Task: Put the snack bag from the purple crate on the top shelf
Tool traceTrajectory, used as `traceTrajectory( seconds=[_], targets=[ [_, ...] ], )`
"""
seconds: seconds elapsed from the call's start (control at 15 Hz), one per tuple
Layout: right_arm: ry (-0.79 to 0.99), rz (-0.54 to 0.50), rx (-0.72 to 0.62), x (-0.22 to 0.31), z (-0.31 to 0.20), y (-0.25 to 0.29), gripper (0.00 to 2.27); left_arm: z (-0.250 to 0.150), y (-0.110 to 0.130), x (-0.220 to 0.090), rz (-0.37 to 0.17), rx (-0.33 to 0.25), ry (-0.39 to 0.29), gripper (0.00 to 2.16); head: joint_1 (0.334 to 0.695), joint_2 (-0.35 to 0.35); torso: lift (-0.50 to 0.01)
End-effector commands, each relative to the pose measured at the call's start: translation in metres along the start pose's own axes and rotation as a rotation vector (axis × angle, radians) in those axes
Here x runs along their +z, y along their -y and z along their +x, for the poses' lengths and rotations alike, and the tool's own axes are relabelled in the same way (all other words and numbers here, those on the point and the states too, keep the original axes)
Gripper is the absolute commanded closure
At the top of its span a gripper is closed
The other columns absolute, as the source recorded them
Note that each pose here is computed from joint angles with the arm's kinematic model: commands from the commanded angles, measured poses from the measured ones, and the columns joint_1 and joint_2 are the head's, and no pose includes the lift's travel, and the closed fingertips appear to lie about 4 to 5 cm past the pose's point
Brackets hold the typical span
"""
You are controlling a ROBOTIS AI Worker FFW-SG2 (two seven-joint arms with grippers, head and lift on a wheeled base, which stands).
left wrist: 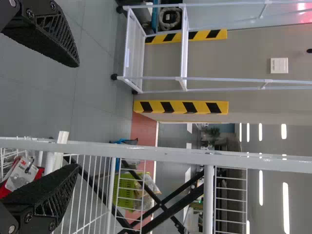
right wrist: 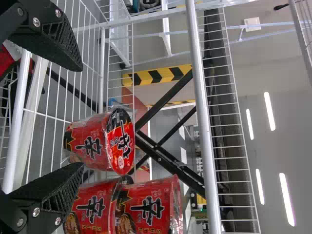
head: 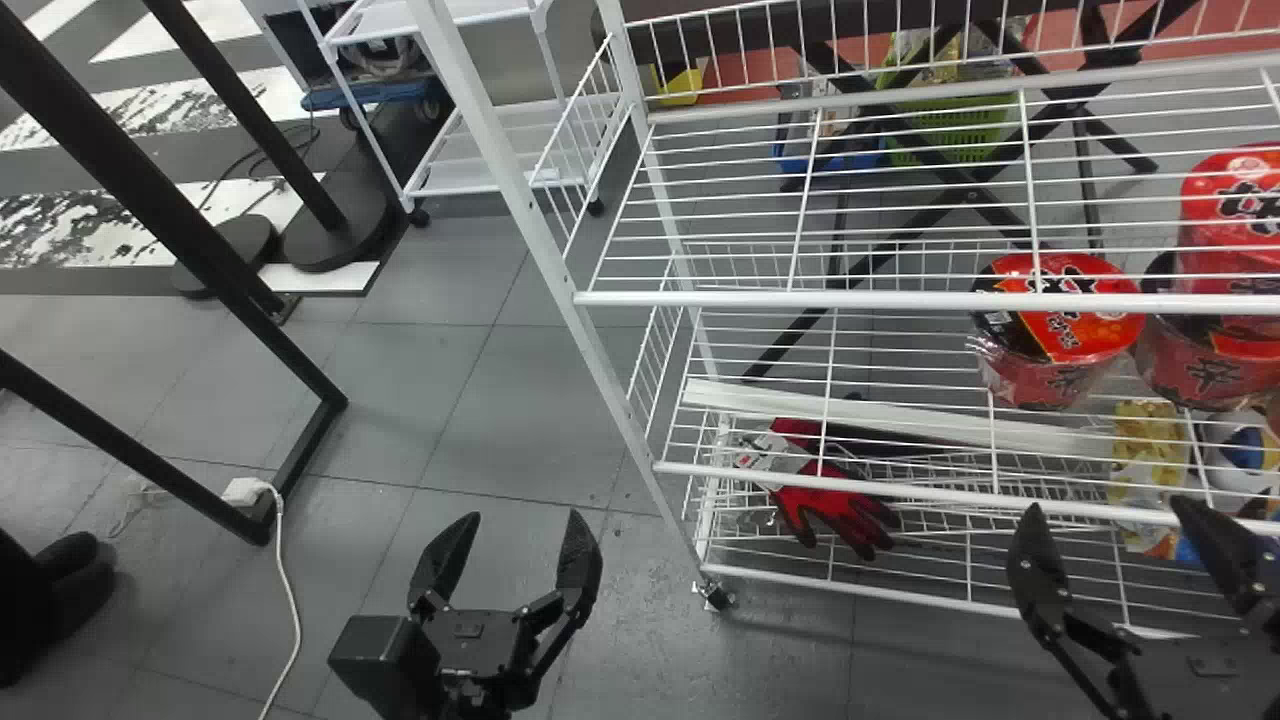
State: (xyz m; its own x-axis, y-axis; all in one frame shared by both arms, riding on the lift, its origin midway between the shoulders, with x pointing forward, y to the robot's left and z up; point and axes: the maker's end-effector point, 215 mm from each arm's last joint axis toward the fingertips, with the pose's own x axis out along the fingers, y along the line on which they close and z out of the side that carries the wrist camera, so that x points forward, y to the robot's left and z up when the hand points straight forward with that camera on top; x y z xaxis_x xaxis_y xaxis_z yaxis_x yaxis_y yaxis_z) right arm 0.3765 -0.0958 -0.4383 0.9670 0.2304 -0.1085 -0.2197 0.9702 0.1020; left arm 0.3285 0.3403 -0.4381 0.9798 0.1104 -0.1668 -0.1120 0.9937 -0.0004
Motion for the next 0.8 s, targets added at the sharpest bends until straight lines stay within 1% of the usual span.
traceTrajectory(
  seconds=[0.0, 0.13, 0.27, 0.33, 0.47, 0.67, 0.73],
  targets=[
    [0.042, 0.002, 0.026, 0.011, -0.001, -0.004, 0.13, 0.002, -0.002, 0.0, -0.001, 0.002, 0.002, 0.07, 0.695, 0.35, -0.449],
    [0.053, -0.003, 0.039, 0.013, 0.0, -0.007, 0.13, 0.003, 0.0, -0.002, -0.003, 0.002, -0.005, 0.07, 0.695, 0.35, -0.449],
    [0.001, -0.001, 0.031, -0.001, 0.004, -0.007, 0.13, 0.004, -0.001, -0.004, -0.002, 0.001, -0.012, 0.07, 0.695, 0.35, -0.452],
    [0.049, 0.006, 0.032, 0.011, 0.003, -0.005, 0.13, 0.006, -0.002, -0.004, -0.005, 0.002, -0.012, 0.07, 0.695, 0.35, -0.45],
    [0.078, 0.005, 0.036, 0.019, 0.002, -0.006, 0.13, 0.006, -0.001, -0.005, -0.008, 0.002, -0.012, 0.07, 0.695, 0.35, -0.451],
    [0.068, 0.001, 0.049, 0.02, -0.001, -0.006, 0.13, 0.007, -0.002, -0.004, -0.004, 0.002, -0.01, 0.07, 0.695, 0.35, -0.451],
    [0.064, -0.004, 0.09, 0.024, -0.007, -0.007, 0.13, 0.007, -0.001, -0.004, -0.004, 0.002, -0.012, 0.07, 0.695, 0.35, -0.451]
  ],
)
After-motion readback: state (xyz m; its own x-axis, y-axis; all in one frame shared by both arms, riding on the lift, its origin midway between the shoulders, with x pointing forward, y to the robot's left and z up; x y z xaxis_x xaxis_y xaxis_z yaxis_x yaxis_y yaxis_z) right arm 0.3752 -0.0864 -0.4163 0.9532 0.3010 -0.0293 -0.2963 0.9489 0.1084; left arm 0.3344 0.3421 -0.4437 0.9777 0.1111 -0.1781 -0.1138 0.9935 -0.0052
